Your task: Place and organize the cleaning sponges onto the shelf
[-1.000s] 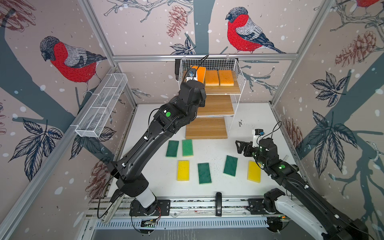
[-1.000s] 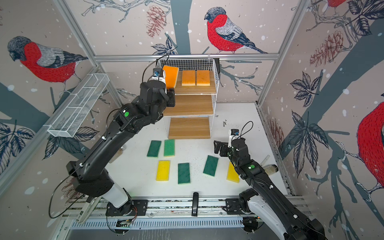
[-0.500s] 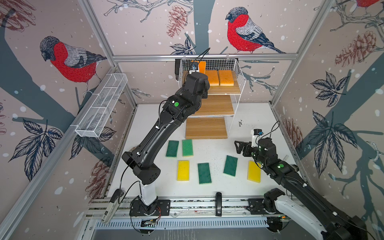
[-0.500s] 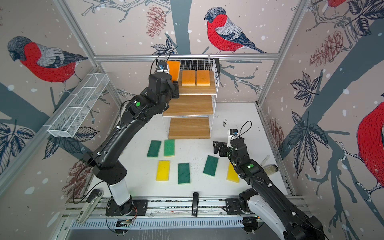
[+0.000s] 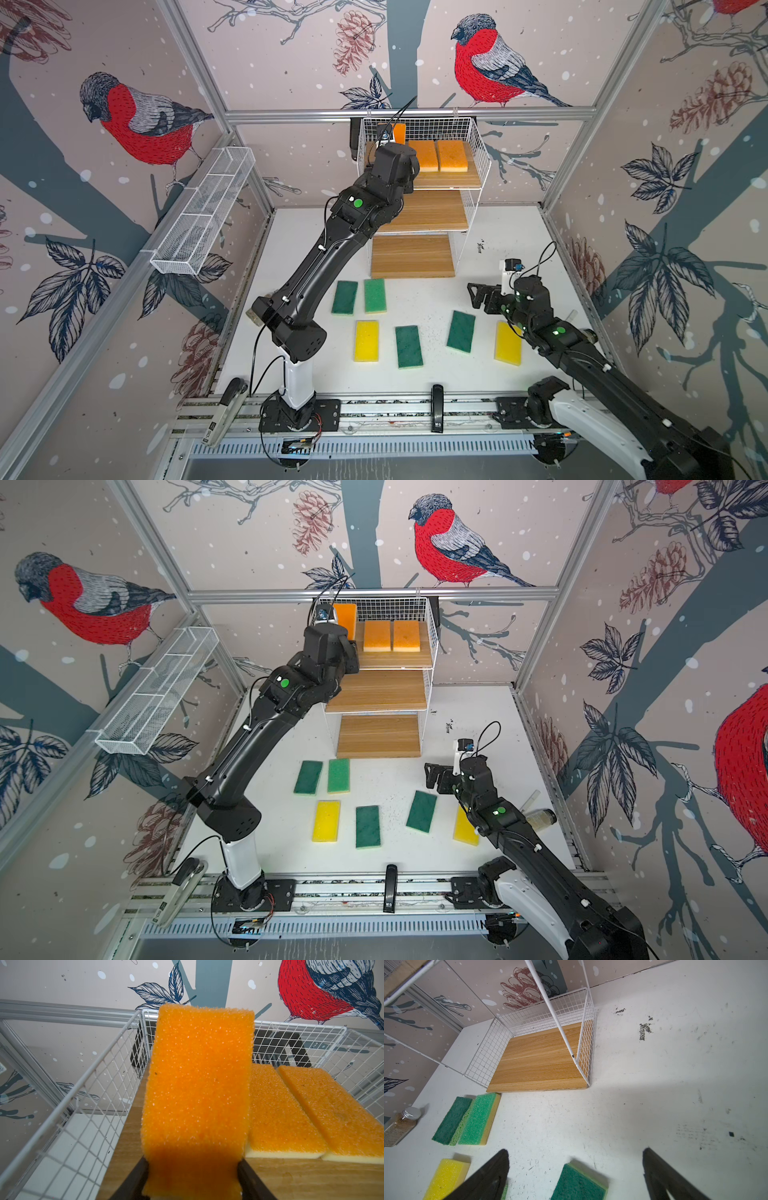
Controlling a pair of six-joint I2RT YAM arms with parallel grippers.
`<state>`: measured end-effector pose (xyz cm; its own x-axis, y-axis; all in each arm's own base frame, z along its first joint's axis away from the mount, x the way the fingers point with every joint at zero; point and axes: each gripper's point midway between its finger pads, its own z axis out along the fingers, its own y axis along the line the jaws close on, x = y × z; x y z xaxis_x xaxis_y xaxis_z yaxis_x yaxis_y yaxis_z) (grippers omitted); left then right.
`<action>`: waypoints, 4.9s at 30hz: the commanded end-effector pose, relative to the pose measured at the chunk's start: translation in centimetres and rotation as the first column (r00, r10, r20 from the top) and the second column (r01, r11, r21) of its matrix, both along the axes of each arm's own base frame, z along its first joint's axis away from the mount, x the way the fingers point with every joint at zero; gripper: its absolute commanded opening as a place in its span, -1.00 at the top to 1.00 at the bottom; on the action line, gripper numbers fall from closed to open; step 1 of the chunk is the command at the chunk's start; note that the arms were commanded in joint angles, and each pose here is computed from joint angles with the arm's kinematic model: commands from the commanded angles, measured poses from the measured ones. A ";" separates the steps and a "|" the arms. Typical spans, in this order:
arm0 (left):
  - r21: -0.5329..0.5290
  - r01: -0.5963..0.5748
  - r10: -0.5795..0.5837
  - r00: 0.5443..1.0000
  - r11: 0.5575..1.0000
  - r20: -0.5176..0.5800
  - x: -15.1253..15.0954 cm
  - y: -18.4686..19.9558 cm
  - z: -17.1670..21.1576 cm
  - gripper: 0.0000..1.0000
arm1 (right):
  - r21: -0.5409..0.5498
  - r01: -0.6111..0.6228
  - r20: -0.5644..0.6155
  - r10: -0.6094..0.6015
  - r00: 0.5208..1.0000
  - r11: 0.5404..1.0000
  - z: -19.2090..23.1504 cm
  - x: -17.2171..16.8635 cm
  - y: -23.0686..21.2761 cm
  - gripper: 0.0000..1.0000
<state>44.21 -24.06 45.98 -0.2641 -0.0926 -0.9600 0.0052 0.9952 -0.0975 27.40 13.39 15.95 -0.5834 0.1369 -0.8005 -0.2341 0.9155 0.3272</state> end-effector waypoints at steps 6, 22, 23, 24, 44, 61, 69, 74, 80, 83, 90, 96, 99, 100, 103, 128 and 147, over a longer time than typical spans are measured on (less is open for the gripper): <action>0.009 -0.069 0.069 0.998 0.998 0.008 0.8 0.7 -0.3 -0.14 | 0.012 -0.011 0.023 0.011 1.000 1.000 0.4 0.3 0.3 -0.99; 0.034 -0.116 0.116 0.993 0.993 -0.001 1.4 1.2 -1.3 -0.16 | 0.016 -0.014 0.010 0.014 1.000 1.000 0.0 0.1 0.4 -0.99; 0.037 -0.119 0.119 0.993 0.992 -0.001 1.4 1.2 -1.3 -0.17 | 0.016 -0.014 0.009 0.013 1.000 1.000 0.0 0.1 0.4 -0.99; 0.038 -0.120 0.121 0.993 0.992 -0.003 1.4 1.2 -1.4 -0.18 | 0.016 -0.013 0.008 0.013 1.000 1.000 -0.1 0.1 0.4 -0.99; 0.025 -0.106 0.106 0.994 0.994 -0.010 1.1 1.2 -1.3 -0.37 | 0.018 -0.016 0.005 0.016 1.000 1.000 -0.1 0.1 0.4 -0.99; -0.011 -0.051 0.051 0.999 0.999 0.015 -0.3 1.5 0.0 -0.44 | 0.029 -0.023 -0.003 0.023 1.000 0.999 0.1 0.3 0.9 -0.99; -0.052 0.008 -0.006 0.999 0.999 0.047 -2.0 1.8 1.4 -0.45 | 0.017 -0.017 -0.004 0.017 1.000 1.000 0.4 0.3 0.7 -0.99; -0.058 0.037 -0.034 0.998 0.998 0.048 -2.9 2.0 1.6 -0.44 | 0.022 -0.011 0.001 0.011 1.000 1.000 0.8 0.2 0.6 -0.99; -0.028 0.030 -0.030 0.999 0.999 0.026 -2.3 1.8 0.6 -0.36 | 0.024 -0.009 -0.004 0.009 1.000 1.000 0.7 0.0 0.5 -0.99; -0.005 0.006 -0.006 1.000 1.000 0.007 -1.7 1.7 0.0 -0.34 | 0.021 -0.006 -0.006 0.006 1.000 1.000 0.6 -0.1 0.4 -0.99; -0.006 -0.070 0.070 0.998 0.998 0.010 -1.0 2.1 -0.4 -0.35 | 0.019 0.000 -0.001 0.000 1.000 1.000 0.7 -0.1 0.2 -0.99; -0.013 -0.101 0.101 0.995 0.995 0.017 -0.3 2.1 -0.6 -0.36 | 0.008 -0.002 0.003 0.002 1.000 1.000 0.6 -0.1 0.2 -0.99; -0.013 -0.105 0.105 0.994 0.994 0.017 0.2 1.8 -0.7 -0.37 | 0.003 -0.003 0.006 0.003 1.000 1.000 0.6 0.0 0.2 -0.99; -0.012 -0.104 0.105 0.994 0.994 0.017 0.3 1.6 -0.7 -0.36 | 0.001 -0.002 0.005 0.002 1.000 1.000 0.5 0.0 0.2 -0.99; -0.009 -0.113 0.113 0.994 0.994 0.011 0.8 1.3 -1.0 -0.38 | -0.003 0.000 0.004 0.000 1.000 1.000 0.4 0.0 0.1 -0.99; -0.079 -0.014 0.016 1.000 0.997 0.021 -1.0 0.6 0.4 -0.88 | 0.005 -0.008 0.011 0.008 1.000 1.000 0.6 -0.2 0.2 -0.99; -0.107 0.166 -0.165 0.986 0.980 0.022 -3.7 -0.6 0.1 -0.04 | 0.018 -0.009 0.025 0.009 1.000 1.000 1.2 -0.3 0.2 -0.99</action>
<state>40.48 -23.98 45.64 -0.2779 -0.1550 -0.9480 0.1402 0.9698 -0.1997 26.88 13.48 16.49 -0.5815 0.1367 -0.8020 -0.2447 0.9107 0.3327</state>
